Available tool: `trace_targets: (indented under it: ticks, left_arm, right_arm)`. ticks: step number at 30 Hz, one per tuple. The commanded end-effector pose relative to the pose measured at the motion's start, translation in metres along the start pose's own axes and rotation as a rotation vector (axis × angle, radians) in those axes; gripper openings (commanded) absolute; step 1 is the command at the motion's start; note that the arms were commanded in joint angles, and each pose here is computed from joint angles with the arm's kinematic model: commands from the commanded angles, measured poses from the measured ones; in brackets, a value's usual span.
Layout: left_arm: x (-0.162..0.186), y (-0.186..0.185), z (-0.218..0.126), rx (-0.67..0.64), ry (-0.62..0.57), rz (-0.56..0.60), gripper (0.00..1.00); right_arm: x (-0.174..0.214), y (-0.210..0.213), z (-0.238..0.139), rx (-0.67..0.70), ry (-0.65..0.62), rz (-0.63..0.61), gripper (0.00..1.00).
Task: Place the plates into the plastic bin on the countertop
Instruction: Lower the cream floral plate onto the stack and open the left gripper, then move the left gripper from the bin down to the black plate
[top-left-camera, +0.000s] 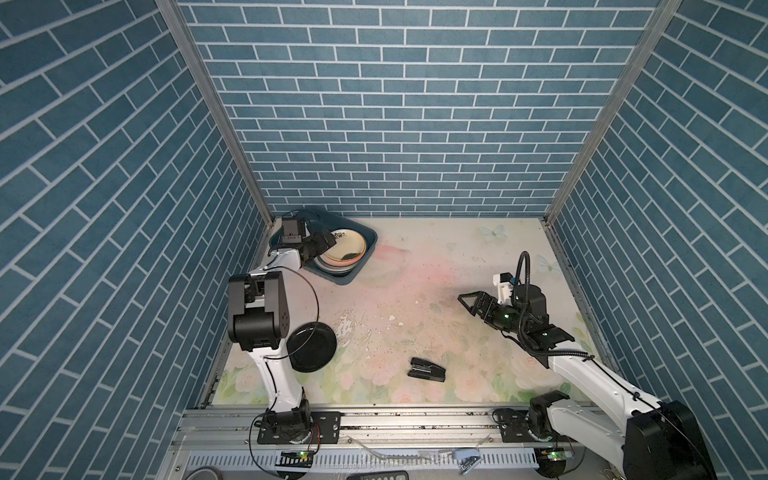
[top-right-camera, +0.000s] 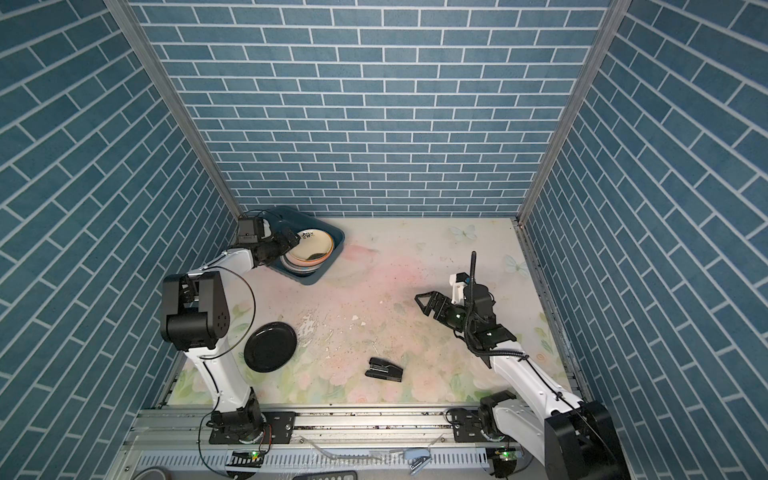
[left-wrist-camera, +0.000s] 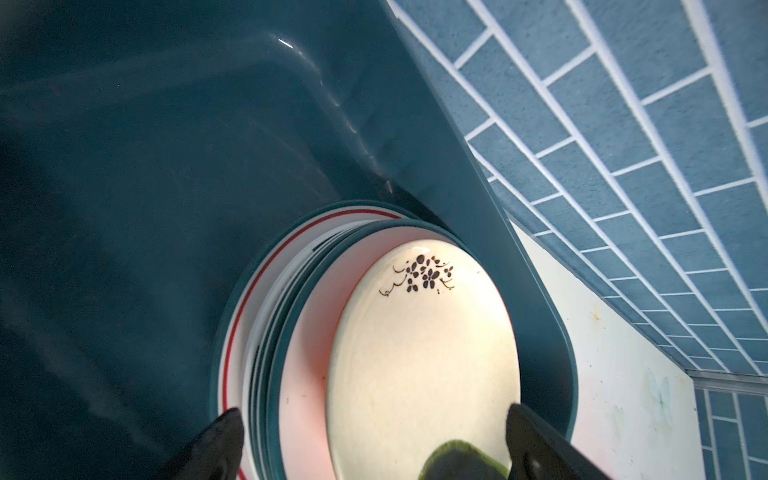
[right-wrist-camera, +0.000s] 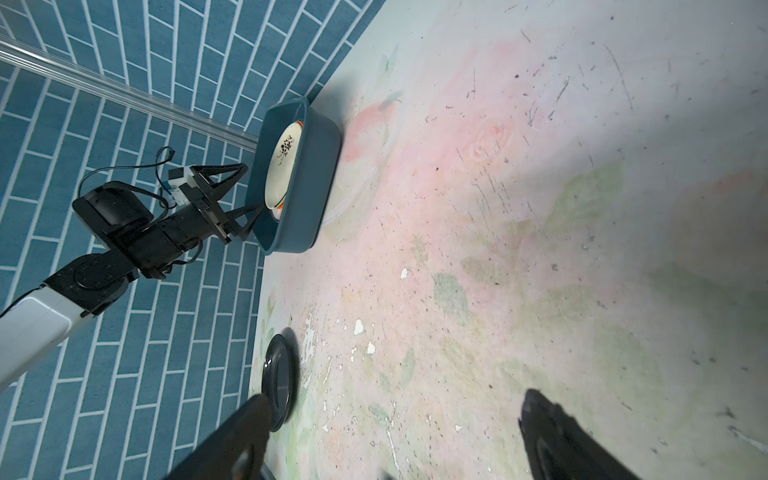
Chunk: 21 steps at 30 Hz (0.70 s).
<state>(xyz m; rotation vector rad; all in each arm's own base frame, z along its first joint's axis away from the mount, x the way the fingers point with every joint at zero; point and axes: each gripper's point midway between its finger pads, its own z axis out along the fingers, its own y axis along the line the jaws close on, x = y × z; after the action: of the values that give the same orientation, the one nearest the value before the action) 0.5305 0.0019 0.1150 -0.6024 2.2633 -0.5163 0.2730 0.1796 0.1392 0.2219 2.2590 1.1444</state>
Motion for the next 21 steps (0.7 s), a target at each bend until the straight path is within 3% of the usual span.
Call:
trace_targets:
  ticks: [1, 8, 16, 21]
  left_arm:
    - [-0.008, -0.004, -0.026, -0.058, -0.039, 0.065, 1.0]
    - [0.018, 0.004, -0.07, -0.157, -0.053, 0.114, 1.0]
    - [0.1, 0.045, -0.105, -0.248, 0.066, 0.078, 1.0]
    - [0.121, 0.084, -0.132, -0.451, 0.111, 0.091, 1.0]
  right_arm:
    - [-0.007, 0.004, 0.0, -0.012, -0.02, -0.022, 0.94]
    - [-0.009, 0.007, -0.001, -0.019, -0.031, -0.042, 0.94]
    - [-0.011, 0.009, -0.004, -0.058, -0.079, -0.048, 0.94]
    - [-0.011, 0.012, -0.01, -0.059, -0.089, -0.088, 0.94]
